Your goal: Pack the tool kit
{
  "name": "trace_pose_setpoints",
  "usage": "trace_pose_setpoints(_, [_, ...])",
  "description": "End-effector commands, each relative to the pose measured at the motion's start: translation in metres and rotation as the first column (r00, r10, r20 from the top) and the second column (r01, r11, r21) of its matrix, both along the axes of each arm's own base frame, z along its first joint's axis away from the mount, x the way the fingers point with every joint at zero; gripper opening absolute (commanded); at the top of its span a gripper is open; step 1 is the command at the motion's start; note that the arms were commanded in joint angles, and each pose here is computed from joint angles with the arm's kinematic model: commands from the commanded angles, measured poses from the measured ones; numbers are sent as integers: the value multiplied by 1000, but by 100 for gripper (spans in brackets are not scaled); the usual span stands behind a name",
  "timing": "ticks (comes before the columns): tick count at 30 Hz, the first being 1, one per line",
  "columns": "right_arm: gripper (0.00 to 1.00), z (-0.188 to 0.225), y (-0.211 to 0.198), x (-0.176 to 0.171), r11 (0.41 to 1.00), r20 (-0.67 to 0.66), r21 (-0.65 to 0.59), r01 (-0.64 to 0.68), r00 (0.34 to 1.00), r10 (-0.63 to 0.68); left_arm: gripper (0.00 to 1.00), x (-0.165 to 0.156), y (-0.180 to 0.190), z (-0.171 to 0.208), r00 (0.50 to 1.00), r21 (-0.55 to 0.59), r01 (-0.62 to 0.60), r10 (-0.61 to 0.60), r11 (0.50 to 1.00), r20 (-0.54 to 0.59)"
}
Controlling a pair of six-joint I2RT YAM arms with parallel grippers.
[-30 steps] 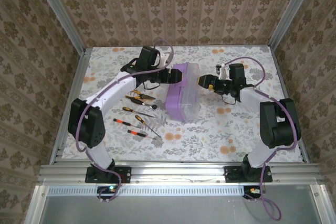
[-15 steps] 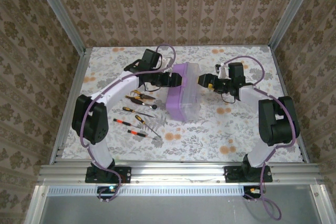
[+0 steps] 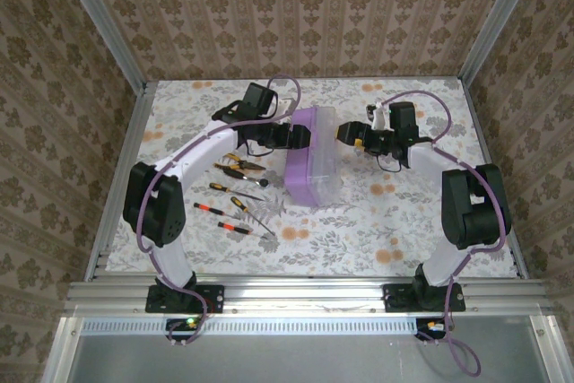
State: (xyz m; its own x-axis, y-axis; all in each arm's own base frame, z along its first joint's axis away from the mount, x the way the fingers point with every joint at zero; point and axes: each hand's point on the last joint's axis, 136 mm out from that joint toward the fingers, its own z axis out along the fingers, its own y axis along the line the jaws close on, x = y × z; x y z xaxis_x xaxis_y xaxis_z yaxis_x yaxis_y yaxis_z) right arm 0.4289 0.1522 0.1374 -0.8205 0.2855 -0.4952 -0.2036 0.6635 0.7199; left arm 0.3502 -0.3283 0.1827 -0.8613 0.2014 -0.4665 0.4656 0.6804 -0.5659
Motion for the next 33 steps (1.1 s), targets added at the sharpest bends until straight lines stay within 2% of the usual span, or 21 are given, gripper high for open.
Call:
trace_pose_setpoints(1, [93, 33, 9, 3, 999, 80, 17, -43, 996, 42, 74, -5, -2, 13, 1000, 0, 25, -25, 1000, 18])
trace_pose_setpoints(10, [93, 44, 21, 6, 997, 85, 15, -71, 994, 69, 74, -4, -2, 22, 999, -1, 27, -27, 1000, 34])
trace_pose_setpoints(18, [93, 33, 38, 4, 996, 33, -22, -92, 995, 93, 74, -6, -12, 19, 999, -2, 45, -45, 999, 25])
trace_pose_setpoints(33, [82, 19, 45, 0, 995, -45, -59, -82, 996, 79, 74, -6, -28, 6, 998, -18, 63, -63, 998, 0])
